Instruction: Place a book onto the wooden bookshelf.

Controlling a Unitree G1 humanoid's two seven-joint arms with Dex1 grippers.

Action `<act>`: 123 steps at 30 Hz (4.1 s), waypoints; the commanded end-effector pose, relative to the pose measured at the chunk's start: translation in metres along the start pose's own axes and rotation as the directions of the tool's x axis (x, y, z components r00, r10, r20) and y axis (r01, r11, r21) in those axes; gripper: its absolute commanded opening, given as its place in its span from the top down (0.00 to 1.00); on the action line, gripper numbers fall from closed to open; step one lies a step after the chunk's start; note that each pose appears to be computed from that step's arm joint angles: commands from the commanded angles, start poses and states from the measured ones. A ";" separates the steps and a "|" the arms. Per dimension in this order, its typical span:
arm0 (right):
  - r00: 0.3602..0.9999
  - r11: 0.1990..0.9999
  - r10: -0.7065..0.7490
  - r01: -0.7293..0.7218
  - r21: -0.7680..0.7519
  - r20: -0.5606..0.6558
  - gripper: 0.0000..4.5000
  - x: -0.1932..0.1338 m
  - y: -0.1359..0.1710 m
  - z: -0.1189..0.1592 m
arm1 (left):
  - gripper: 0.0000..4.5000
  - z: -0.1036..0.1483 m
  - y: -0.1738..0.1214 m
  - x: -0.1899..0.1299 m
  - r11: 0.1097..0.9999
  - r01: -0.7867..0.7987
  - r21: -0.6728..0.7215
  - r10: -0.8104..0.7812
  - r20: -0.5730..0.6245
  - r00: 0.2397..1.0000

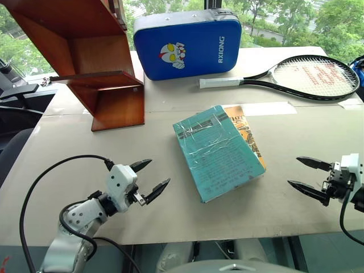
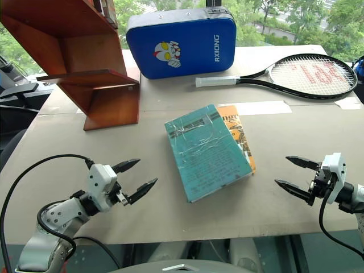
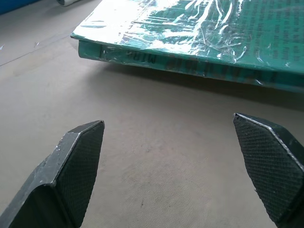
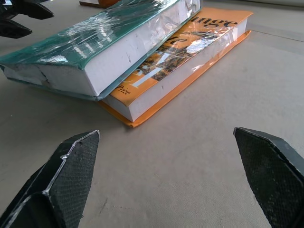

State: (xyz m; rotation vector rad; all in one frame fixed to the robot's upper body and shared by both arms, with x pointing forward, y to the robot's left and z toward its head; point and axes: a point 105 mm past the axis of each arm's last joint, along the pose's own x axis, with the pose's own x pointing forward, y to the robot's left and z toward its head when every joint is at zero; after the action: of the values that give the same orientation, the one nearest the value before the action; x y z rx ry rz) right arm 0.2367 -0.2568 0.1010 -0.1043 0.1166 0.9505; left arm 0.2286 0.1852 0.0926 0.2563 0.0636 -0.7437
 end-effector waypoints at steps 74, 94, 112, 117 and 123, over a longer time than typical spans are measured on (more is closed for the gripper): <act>0.942 0.987 0.135 -0.101 -0.125 0.307 0.00 0.008 0.006 0.142 | 0.98 0.234 0.042 0.082 0.809 -0.169 0.563 0.014 0.268 0.963; 0.835 0.961 0.272 -0.213 -0.174 0.479 0.00 0.062 -0.025 0.204 | 0.98 0.222 0.133 -0.023 0.119 -0.254 0.960 0.633 0.124 0.764; 0.866 0.983 0.183 -0.147 -0.114 0.466 0.00 0.081 -0.027 0.204 | 0.98 0.196 0.182 -0.054 0.165 -0.038 0.986 0.779 -0.107 0.618; 0.871 0.984 0.173 -0.137 -0.110 0.460 0.00 0.078 -0.027 0.201 | 0.98 0.184 0.189 -0.070 0.206 -0.013 0.978 0.816 -0.165 0.554; 0.871 0.983 0.182 -0.141 -0.122 0.457 0.00 0.079 -0.024 0.201 | 0.91 0.174 0.184 -0.069 0.252 -0.041 0.967 0.813 -0.188 0.551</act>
State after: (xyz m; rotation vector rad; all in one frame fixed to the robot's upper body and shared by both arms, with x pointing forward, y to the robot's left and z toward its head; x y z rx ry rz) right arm 0.3203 -0.1775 0.2738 0.1020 -0.3116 1.1241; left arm 0.3022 0.3102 0.2971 1.6254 0.2903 0.0470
